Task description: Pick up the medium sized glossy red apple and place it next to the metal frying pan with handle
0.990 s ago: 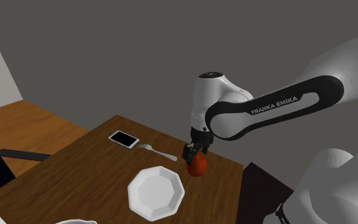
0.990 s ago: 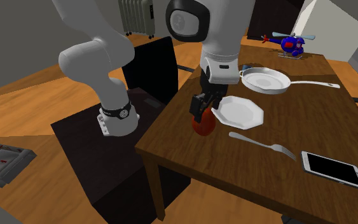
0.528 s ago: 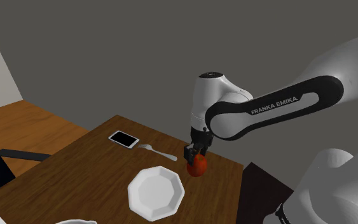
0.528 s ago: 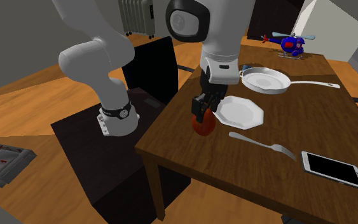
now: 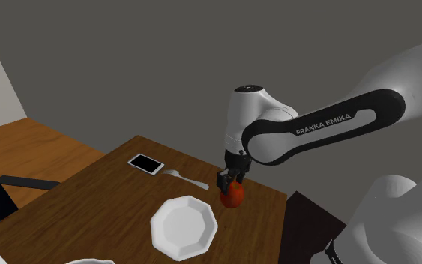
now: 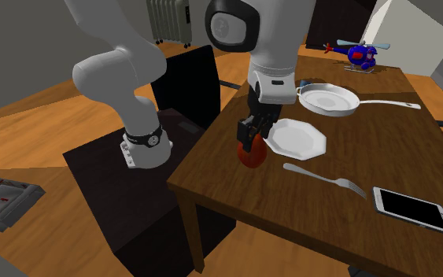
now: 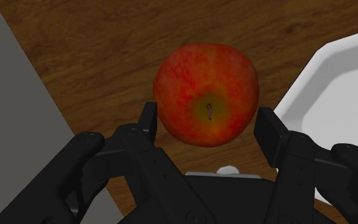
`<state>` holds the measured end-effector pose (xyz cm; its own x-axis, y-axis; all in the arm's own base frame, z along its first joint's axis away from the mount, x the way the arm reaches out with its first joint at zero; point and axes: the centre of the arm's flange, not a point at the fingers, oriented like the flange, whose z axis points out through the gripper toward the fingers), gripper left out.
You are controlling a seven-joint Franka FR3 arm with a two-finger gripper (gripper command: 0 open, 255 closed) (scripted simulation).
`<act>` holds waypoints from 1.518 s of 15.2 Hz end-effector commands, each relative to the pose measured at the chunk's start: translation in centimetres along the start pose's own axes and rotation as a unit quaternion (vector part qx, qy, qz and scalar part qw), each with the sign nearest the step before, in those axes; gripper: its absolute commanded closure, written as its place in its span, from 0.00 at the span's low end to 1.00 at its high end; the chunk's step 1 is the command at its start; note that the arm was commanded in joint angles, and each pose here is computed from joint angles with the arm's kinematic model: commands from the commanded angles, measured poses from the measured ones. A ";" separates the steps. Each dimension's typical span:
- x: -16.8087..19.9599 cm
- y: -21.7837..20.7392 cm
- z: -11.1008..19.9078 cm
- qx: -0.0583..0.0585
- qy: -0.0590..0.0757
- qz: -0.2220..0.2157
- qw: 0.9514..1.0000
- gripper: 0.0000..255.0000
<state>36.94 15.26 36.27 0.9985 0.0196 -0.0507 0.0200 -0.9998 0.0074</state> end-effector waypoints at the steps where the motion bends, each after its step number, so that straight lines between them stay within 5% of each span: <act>1: 0.0 0.0 0.1 0.000 -0.001 0.000 1.000 1.00; 23: -0.6 0.1 -11.5 0.000 -0.001 0.000 1.000 1.00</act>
<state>36.99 15.26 47.12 0.9985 0.0196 -0.0519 0.0201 -0.9998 0.0077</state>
